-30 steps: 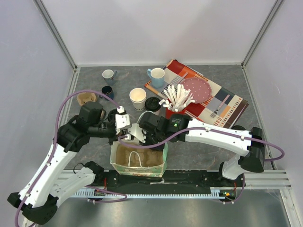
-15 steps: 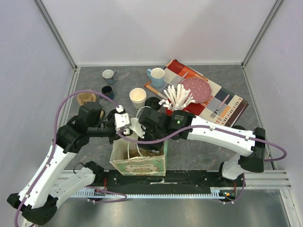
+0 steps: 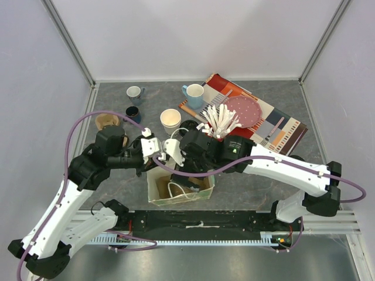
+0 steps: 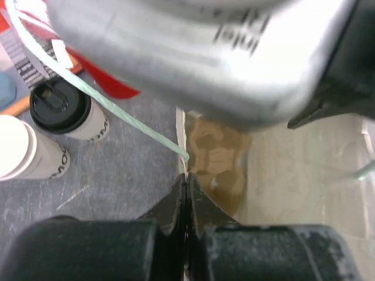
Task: Pack the takeout coffee
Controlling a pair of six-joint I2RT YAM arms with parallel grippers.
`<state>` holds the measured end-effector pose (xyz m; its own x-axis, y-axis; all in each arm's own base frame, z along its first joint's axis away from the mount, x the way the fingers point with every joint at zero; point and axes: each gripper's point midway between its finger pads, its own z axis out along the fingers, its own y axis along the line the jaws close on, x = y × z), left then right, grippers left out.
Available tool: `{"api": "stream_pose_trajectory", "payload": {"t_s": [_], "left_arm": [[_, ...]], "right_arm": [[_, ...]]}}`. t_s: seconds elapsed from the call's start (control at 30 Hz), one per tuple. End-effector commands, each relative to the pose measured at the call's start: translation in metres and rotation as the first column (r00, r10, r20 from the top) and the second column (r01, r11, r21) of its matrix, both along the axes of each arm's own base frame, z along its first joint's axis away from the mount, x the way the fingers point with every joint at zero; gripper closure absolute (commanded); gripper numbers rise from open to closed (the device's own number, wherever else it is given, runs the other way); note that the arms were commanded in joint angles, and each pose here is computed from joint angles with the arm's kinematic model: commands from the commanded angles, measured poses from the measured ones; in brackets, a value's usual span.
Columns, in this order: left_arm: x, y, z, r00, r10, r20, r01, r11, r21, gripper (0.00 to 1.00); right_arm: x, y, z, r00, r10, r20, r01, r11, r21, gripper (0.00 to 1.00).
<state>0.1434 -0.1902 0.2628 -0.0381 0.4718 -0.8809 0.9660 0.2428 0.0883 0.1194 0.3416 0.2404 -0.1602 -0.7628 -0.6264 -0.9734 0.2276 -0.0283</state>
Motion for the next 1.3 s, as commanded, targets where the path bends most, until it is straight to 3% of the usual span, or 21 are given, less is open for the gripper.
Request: {"api": "stream_pose_trajectory", "payload": {"t_s": [0.0, 0.23, 0.5, 0.67, 0.9, 1.27], "left_arm": [[0.000, 0.002, -0.011, 0.996, 0.041, -0.080, -0.039, 0.999, 0.030, 0.98], [-0.004, -0.011, -0.010, 0.985, 0.005, -0.173, -0.007, 1.000, -0.009, 0.98], [-0.004, -0.023, -0.009, 0.971, -0.045, -0.235, 0.039, 0.999, -0.028, 0.98], [-0.007, -0.032, -0.003, 0.960, -0.103, -0.261, 0.089, 0.994, -0.065, 0.98], [0.002, -0.039, -0.004, 0.959, -0.131, -0.252, 0.119, 0.991, -0.062, 0.98], [0.011, -0.039, -0.008, 0.967, -0.135, -0.214, 0.131, 0.991, -0.032, 0.98]], "right_arm": [[0.011, 0.017, 0.088, 0.991, -0.071, 0.109, 0.031, 0.943, 0.331, 0.02], [0.026, -0.006, 0.121, 0.963, -0.206, 0.175, 0.121, 0.907, 0.403, 0.02], [0.029, -0.014, 0.113, 0.957, -0.238, 0.166, 0.162, 0.913, 0.373, 0.02], [0.033, -0.028, 0.140, 0.938, -0.291, 0.187, 0.185, 0.879, 0.440, 0.02], [0.044, -0.054, 0.173, 0.887, -0.396, 0.238, 0.231, 0.826, 0.514, 0.02], [0.046, -0.061, 0.185, 0.870, -0.425, 0.249, 0.234, 0.802, 0.550, 0.02]]}}
